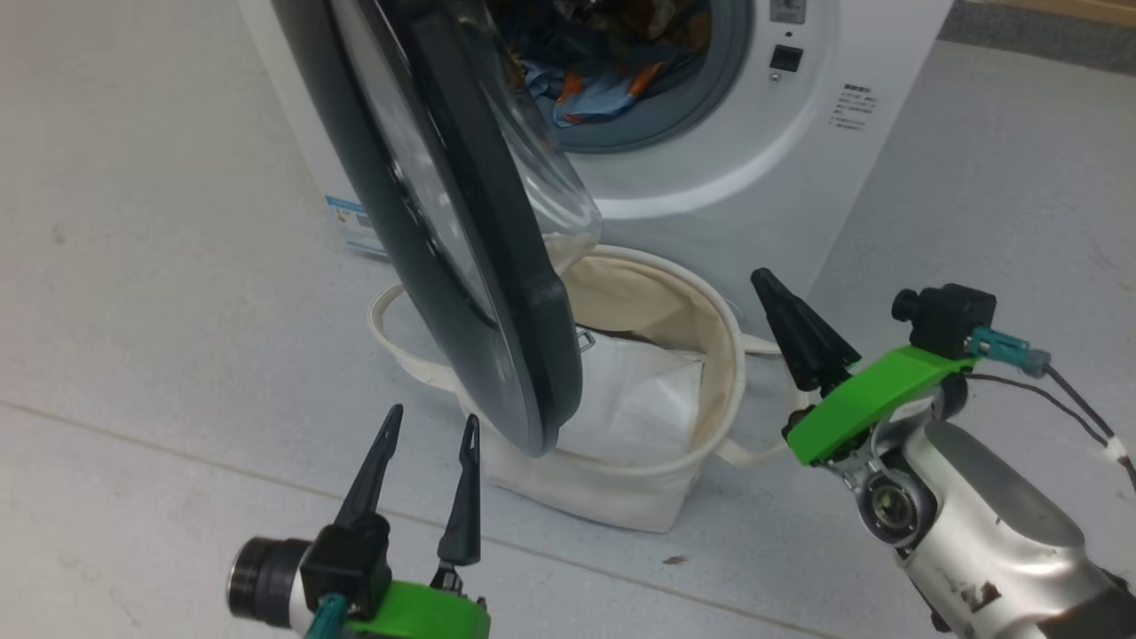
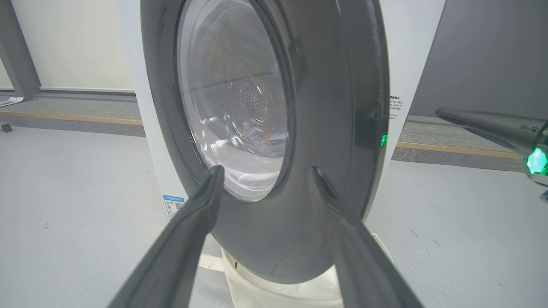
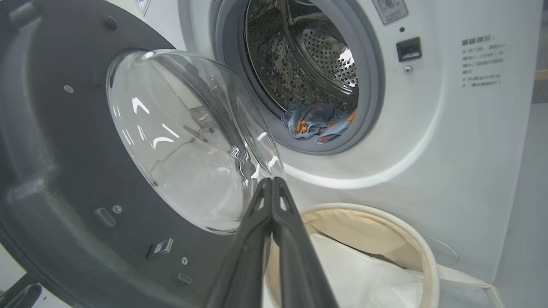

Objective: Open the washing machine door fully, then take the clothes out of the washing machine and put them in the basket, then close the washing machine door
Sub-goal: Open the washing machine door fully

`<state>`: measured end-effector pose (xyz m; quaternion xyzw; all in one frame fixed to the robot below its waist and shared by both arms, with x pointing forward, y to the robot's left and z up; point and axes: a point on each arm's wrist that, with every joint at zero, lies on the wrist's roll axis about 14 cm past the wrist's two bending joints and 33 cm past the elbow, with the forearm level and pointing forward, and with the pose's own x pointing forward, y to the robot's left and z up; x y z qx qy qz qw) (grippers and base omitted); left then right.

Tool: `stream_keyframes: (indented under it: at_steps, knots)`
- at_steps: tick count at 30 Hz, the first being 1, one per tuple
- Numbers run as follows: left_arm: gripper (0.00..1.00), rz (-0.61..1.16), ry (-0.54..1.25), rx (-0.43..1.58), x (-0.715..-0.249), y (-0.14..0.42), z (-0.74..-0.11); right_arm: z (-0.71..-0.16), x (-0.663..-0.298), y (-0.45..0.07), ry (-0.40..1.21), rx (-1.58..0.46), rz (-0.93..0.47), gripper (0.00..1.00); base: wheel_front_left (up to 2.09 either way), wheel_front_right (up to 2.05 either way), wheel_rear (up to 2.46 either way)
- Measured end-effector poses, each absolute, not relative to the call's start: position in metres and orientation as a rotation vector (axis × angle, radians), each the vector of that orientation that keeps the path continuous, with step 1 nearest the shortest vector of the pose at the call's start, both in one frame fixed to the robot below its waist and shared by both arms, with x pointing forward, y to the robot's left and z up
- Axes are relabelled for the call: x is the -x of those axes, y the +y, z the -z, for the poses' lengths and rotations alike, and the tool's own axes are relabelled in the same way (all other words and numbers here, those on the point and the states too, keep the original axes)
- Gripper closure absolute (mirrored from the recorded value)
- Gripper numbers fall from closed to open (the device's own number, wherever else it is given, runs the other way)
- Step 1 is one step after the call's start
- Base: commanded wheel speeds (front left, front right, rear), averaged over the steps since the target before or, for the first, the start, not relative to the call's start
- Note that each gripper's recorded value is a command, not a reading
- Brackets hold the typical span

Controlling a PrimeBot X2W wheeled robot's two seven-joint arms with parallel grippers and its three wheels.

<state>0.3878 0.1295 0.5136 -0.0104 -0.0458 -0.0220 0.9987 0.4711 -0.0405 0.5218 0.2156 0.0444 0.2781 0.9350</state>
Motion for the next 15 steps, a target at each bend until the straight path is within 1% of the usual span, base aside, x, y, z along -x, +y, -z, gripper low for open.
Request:
stream_keyframes:
  at_steps: [4, 8, 10, 13, 15]
  knots:
    - [0.0, 0.065, -0.086, 0.022, -0.386, 0.124, -0.512, -0.534, -0.466, -0.061, -0.006, -0.368, -0.512, 1.0, 0.0, 0.0, 0.0]
    - [0.0, 0.076, -0.081, 0.02, -0.387, 0.122, -0.51, -0.542, -0.453, -0.076, -0.086, -0.331, -0.45, 1.0, 0.0, 0.0, 0.0]
    - [0.0, 0.08, -0.08, 0.02, -0.387, 0.121, -0.509, -0.54, -0.449, -0.081, -0.094, -0.335, -0.426, 1.0, 0.0, 0.0, 0.0]
    - [0.0, 0.085, -0.079, 0.02, -0.387, 0.12, -0.509, -0.527, -0.436, -0.094, -0.077, -0.366, -0.354, 1.0, 0.0, 0.0, 0.0]
    - [0.0, 0.088, -0.08, 0.02, -0.387, 0.12, -0.509, -0.514, -0.429, -0.106, -0.057, -0.295, -0.321, 1.0, 0.0, 0.0, 0.0]
